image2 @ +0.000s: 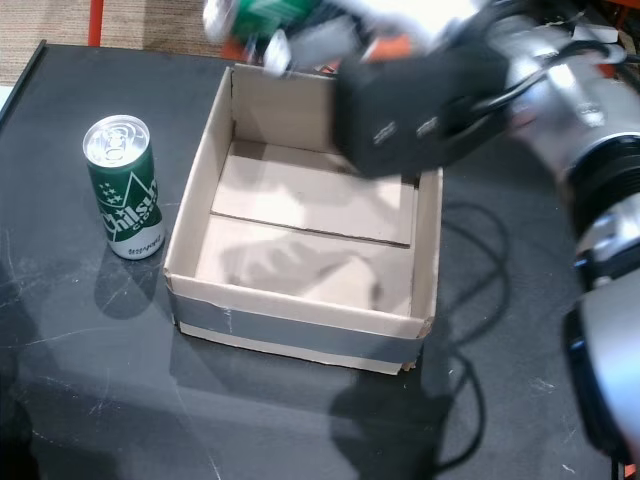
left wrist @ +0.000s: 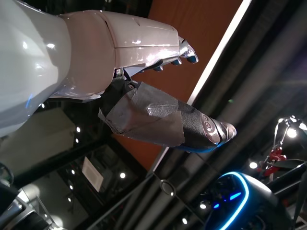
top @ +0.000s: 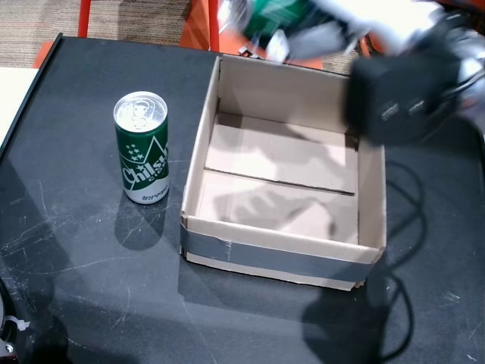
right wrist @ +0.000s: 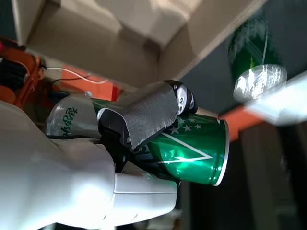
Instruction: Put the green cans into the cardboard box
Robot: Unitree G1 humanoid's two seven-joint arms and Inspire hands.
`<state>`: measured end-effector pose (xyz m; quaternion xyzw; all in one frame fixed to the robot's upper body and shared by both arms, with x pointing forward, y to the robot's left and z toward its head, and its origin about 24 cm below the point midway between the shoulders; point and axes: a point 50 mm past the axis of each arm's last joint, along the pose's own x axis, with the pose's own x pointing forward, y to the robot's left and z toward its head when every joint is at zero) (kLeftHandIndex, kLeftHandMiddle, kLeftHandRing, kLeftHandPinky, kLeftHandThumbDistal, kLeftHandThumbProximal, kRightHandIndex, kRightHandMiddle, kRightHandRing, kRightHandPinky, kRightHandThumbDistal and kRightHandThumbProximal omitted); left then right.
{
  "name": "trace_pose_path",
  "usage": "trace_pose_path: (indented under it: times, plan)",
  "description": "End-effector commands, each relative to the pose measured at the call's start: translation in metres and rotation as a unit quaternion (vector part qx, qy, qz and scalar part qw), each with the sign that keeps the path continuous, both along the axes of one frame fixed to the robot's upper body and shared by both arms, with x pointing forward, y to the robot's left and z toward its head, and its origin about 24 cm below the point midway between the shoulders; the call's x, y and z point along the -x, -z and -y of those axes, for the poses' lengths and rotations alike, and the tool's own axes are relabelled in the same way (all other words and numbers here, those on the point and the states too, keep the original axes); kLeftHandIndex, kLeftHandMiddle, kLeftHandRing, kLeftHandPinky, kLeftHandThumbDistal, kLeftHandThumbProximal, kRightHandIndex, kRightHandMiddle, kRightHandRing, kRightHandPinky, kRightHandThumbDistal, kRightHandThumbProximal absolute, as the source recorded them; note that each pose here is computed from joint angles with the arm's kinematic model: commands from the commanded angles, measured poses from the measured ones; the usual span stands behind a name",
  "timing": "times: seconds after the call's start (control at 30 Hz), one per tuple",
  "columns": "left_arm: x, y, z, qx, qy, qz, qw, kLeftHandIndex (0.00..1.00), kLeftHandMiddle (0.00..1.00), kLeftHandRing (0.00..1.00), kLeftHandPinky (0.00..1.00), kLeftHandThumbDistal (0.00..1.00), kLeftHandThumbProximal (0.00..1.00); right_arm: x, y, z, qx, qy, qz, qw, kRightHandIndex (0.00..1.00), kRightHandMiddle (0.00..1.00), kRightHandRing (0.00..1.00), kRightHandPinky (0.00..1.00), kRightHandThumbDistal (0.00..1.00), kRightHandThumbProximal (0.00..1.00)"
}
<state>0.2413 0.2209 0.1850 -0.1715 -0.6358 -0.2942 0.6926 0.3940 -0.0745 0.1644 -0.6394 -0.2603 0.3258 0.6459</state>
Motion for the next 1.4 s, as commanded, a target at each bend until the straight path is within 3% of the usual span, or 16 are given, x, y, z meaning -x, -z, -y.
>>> trace_pose_path:
  times: [0.0, 0.1, 0.27, 0.53, 0.6, 0.73, 0.83, 0.93, 1.03, 1.13, 1.2, 1.27, 1.3, 1.33, 1.37]
  plan:
    - [0.003, 0.001, 0.003, -0.004, -0.005, 0.001, 1.0, 0.92, 0.95, 1.0, 1.0, 0.81, 0.72, 0.001, 0.01, 0.003, 0.006, 0.007, -0.017, 1.0, 0.02, 0.04, 0.04, 0.24, 0.51, 0.39]
    - [0.004, 0.0, 0.003, -0.004, -0.01, 0.002, 1.0, 0.92, 0.95, 1.0, 1.0, 0.8, 0.73, 0.002, 0.014, 0.005, 0.0, 0.008, -0.032, 0.999, 0.0, 0.01, 0.02, 0.23, 0.5, 0.37]
    - [0.005, -0.001, 0.004, -0.008, -0.02, 0.004, 1.0, 0.92, 0.95, 1.0, 1.0, 0.83, 0.74, 0.003, 0.019, 0.011, -0.009, 0.013, -0.058, 0.998, 0.02, 0.04, 0.05, 0.23, 0.47, 0.31]
    - [0.005, 0.002, 0.006, 0.003, -0.014, 0.0, 1.0, 0.91, 0.95, 1.0, 1.0, 0.83, 0.68, 0.004, 0.03, 0.019, -0.006, 0.03, -0.091, 0.995, 0.0, 0.01, 0.04, 0.25, 0.47, 0.26]
    - [0.005, 0.003, 0.006, 0.007, -0.007, -0.002, 1.0, 0.92, 0.95, 1.0, 1.0, 0.82, 0.62, 0.005, 0.034, 0.02, 0.001, 0.033, -0.091, 0.995, 0.0, 0.0, 0.02, 0.25, 0.48, 0.29]
    - [0.006, 0.002, 0.006, 0.008, -0.017, -0.003, 1.0, 0.92, 0.95, 1.0, 1.0, 0.83, 0.67, 0.005, 0.038, 0.026, 0.009, 0.047, -0.09, 0.995, 0.0, 0.0, 0.02, 0.25, 0.45, 0.34]
    - [0.006, 0.002, 0.007, 0.007, -0.008, -0.002, 1.0, 0.92, 0.96, 1.0, 1.0, 0.78, 0.65, 0.003, 0.039, 0.032, 0.011, 0.061, -0.095, 0.994, 0.0, 0.0, 0.02, 0.25, 0.45, 0.29]
    - [0.006, 0.001, 0.007, 0.007, -0.006, -0.002, 1.0, 0.92, 0.95, 1.0, 1.0, 0.8, 0.66, 0.002, 0.042, 0.039, 0.019, 0.081, -0.102, 0.991, 0.02, 0.02, 0.05, 0.25, 0.47, 0.33]
    - [0.007, 0.001, 0.007, 0.006, -0.013, -0.002, 1.0, 0.91, 0.95, 1.0, 1.0, 0.81, 0.65, 0.001, 0.048, 0.045, 0.028, 0.103, -0.116, 0.988, 0.0, 0.0, 0.04, 0.27, 0.51, 0.24]
    - [0.008, 0.001, 0.007, 0.003, -0.013, -0.002, 1.0, 0.91, 0.95, 1.0, 1.0, 0.78, 0.67, 0.001, 0.054, 0.05, 0.044, 0.12, -0.124, 0.984, 0.0, 0.0, 0.05, 0.27, 0.51, 0.3]
    - [0.008, 0.001, 0.007, 0.002, -0.012, 0.0, 1.0, 0.91, 0.95, 1.0, 1.0, 0.78, 0.66, 0.001, 0.056, 0.052, 0.052, 0.128, -0.127, 0.982, 0.04, 0.03, 0.1, 0.23, 0.56, 0.35]
    - [0.008, 0.001, 0.007, -0.001, -0.017, 0.001, 1.0, 0.91, 0.95, 1.0, 1.0, 0.78, 0.68, 0.0, 0.057, 0.054, 0.061, 0.135, -0.135, 0.98, 0.14, 0.11, 0.18, 0.24, 0.6, 0.33]
    - [0.008, 0.0, 0.007, -0.002, -0.018, 0.001, 1.0, 0.9, 0.95, 1.0, 1.0, 0.78, 0.68, 0.0, 0.057, 0.054, 0.068, 0.14, -0.144, 0.977, 0.23, 0.2, 0.27, 0.26, 0.63, 0.3]
    - [0.008, 0.0, 0.007, -0.003, -0.019, 0.001, 1.0, 0.9, 0.95, 1.0, 1.0, 0.77, 0.67, -0.001, 0.057, 0.054, 0.076, 0.146, -0.155, 0.974, 0.39, 0.4, 0.46, 0.31, 0.76, 0.31]
    - [0.008, 0.0, 0.007, -0.003, -0.018, 0.001, 1.0, 0.9, 0.95, 1.0, 1.0, 0.77, 0.67, -0.002, 0.056, 0.054, 0.079, 0.15, -0.164, 0.972, 0.53, 0.52, 0.53, 0.31, 0.74, 0.3]
